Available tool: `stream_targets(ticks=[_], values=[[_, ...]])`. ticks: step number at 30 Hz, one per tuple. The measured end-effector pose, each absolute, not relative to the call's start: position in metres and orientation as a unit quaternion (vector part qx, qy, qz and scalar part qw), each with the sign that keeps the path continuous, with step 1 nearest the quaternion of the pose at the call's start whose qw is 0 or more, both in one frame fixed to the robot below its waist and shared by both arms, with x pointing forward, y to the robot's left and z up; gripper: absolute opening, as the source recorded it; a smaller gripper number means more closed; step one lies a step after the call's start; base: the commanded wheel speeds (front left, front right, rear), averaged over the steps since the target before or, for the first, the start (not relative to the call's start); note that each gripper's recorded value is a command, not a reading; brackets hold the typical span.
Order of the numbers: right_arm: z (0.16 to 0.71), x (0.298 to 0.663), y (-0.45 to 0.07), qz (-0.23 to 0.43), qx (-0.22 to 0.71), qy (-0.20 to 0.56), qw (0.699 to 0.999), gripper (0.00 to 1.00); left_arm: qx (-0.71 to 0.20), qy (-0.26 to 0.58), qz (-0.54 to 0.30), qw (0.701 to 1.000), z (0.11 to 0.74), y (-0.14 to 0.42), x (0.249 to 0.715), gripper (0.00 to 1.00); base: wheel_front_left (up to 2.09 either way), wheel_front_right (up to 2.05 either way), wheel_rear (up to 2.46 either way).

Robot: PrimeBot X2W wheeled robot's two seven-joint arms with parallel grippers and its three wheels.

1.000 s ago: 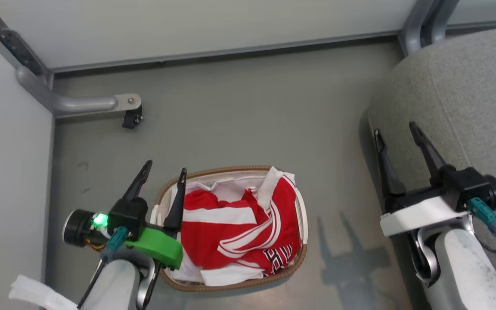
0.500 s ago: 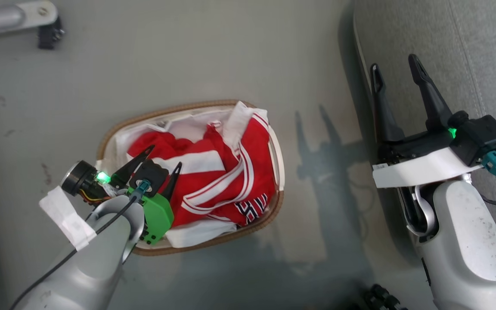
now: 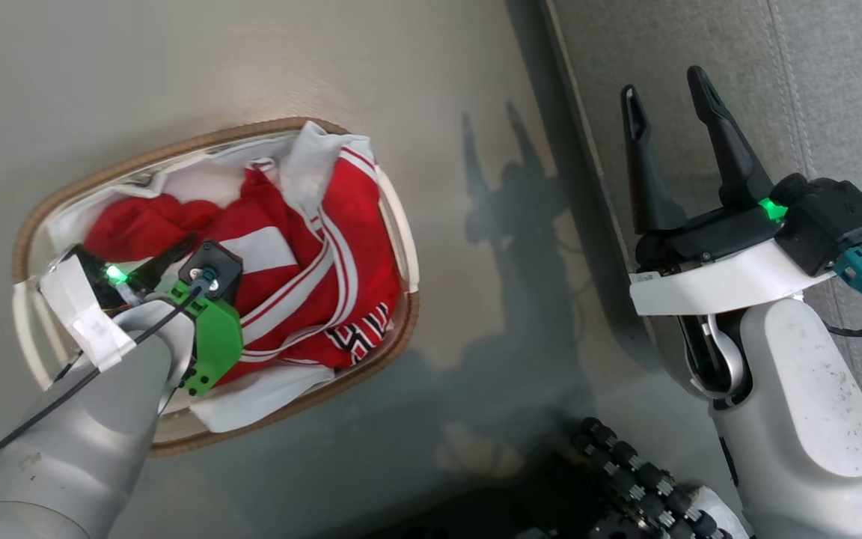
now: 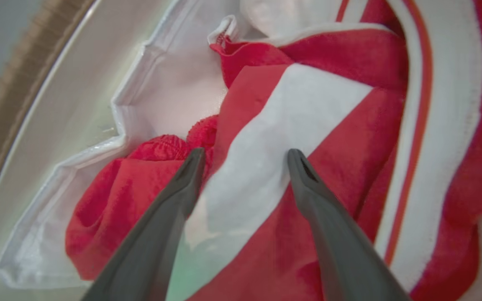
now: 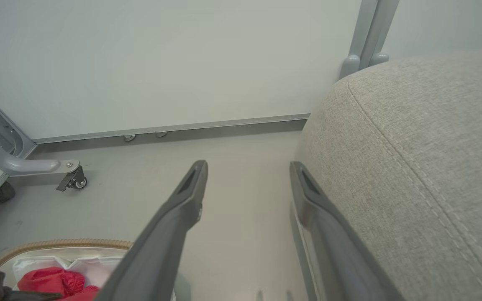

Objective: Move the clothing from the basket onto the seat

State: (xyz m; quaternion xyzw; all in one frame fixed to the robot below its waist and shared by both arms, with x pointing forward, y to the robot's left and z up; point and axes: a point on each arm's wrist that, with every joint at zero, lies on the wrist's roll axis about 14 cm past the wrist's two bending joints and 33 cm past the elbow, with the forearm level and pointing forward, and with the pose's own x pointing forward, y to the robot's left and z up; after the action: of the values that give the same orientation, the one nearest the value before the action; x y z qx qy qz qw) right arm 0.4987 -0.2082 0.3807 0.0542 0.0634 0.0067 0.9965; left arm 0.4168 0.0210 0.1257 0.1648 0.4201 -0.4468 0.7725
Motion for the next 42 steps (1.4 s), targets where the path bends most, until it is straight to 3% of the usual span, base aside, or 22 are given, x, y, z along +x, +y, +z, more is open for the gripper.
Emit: stream_targets(ticks=[6, 7, 8, 10, 12, 28, 42], values=[[0.373, 0.492, -0.215, 0.0, 0.047, 0.078, 0.996, 1.0, 0.17, 0.454, -0.455, 0.747, 0.104, 0.015, 0.404, 1.0, 0.0, 0.0, 0.0], [0.372, 0.492, -0.215, 0.0, 0.046, 0.08, 0.996, 1.0, 0.17, 0.457, -0.458, 0.744, 0.102, 0.014, 0.401, 0.78, 0.0, 0.0, 0.0], [0.372, 0.491, -0.214, 0.001, 0.046, 0.08, 0.996, 1.0, 0.169, 0.458, -0.459, 0.742, 0.102, 0.012, 0.4, 0.51, 0.0, 0.0, 0.0], [0.374, 0.49, -0.212, 0.004, 0.047, 0.081, 0.996, 1.0, 0.166, 0.455, -0.463, 0.742, 0.106, 0.009, 0.397, 0.23, 0.0, 0.0, 0.0], [0.375, 0.49, -0.21, 0.006, 0.047, 0.08, 0.996, 1.0, 0.164, 0.45, -0.464, 0.745, 0.11, 0.008, 0.396, 0.02, 0.0, 0.0, 0.0], [0.406, 0.477, -0.197, 0.024, 0.022, 0.059, 0.998, 1.0, 0.128, 0.388, -0.467, 0.784, 0.181, -0.005, 0.385, 0.0, 0.0, 0.0, 0.0], [0.442, 0.419, -0.187, 0.024, 0.022, 0.045, 0.998, 1.0, 0.153, 0.209, -0.468, 0.845, 0.323, -0.008, 0.422, 0.0, 0.0, 0.0, 0.0]])
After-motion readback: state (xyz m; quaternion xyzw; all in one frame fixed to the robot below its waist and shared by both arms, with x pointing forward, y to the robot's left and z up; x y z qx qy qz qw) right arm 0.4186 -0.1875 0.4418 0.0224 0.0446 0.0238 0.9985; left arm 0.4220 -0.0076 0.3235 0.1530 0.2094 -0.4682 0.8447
